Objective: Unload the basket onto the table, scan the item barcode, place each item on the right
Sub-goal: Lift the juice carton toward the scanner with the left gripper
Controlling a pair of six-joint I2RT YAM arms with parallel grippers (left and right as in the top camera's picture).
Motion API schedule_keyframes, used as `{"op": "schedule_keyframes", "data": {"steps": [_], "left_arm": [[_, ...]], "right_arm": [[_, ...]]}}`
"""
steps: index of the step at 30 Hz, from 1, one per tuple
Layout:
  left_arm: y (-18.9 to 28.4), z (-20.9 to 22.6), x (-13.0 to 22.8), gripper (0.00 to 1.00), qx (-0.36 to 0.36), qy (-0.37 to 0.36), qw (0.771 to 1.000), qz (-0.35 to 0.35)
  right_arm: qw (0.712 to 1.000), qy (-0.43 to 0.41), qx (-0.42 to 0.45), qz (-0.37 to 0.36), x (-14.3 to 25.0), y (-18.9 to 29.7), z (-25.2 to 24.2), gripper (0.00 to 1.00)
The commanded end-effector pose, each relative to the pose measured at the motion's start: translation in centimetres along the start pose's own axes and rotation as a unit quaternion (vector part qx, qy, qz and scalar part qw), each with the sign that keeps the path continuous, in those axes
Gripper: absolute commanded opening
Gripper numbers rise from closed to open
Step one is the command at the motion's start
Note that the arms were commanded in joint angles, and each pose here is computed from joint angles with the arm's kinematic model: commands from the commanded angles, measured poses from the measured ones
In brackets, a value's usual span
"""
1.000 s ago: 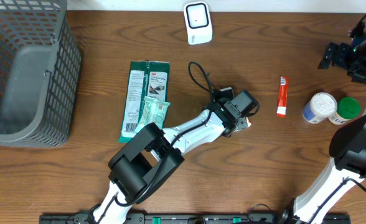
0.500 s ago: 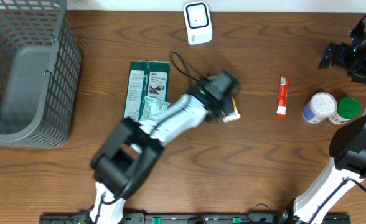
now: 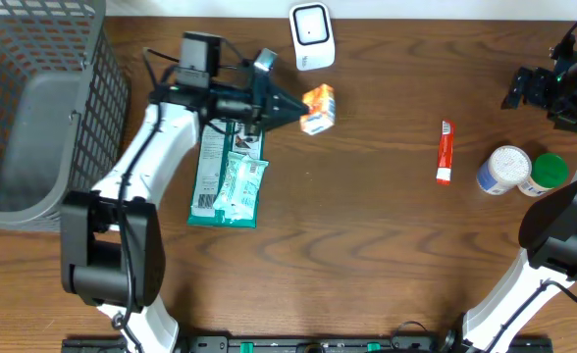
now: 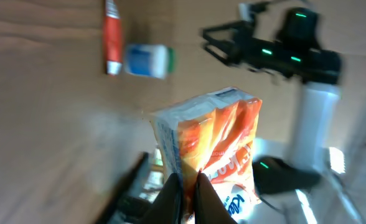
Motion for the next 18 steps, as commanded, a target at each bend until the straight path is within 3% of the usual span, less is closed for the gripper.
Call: {"op": "schedule_keyframes", "data": {"steps": [1,11,18], "left_arm": [[1.1,-1.8,1.0,0.07,0.075,-0.008,0.996,0.040],[4.7,-11.1,4.8,0.07,0.077,-0.124,0.989,0.007],[6.1,-14.6,7.0,0.07,0.077,-0.129,0.989,-0.006]], "right_arm": [[1.000,-0.005,-0.002,-0.015,0.1,1.1,0.1,0.99],[1.000,-0.005,-0.002,-0.015,0.1,1.1,0.1,0.99],[1.000,-0.005,-0.002,-0.015,0.1,1.1,0.1,0.99]]}}
Point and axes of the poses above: each gripper's point midway between its finger pads, its own y axis back along the fingers, its own z axis along the line the jaws close on, x = y × z, the point moved 9 cm from there along y, back along the fingers, and after that the axes turned 9 degrees about -y, right-handed, at the moved point
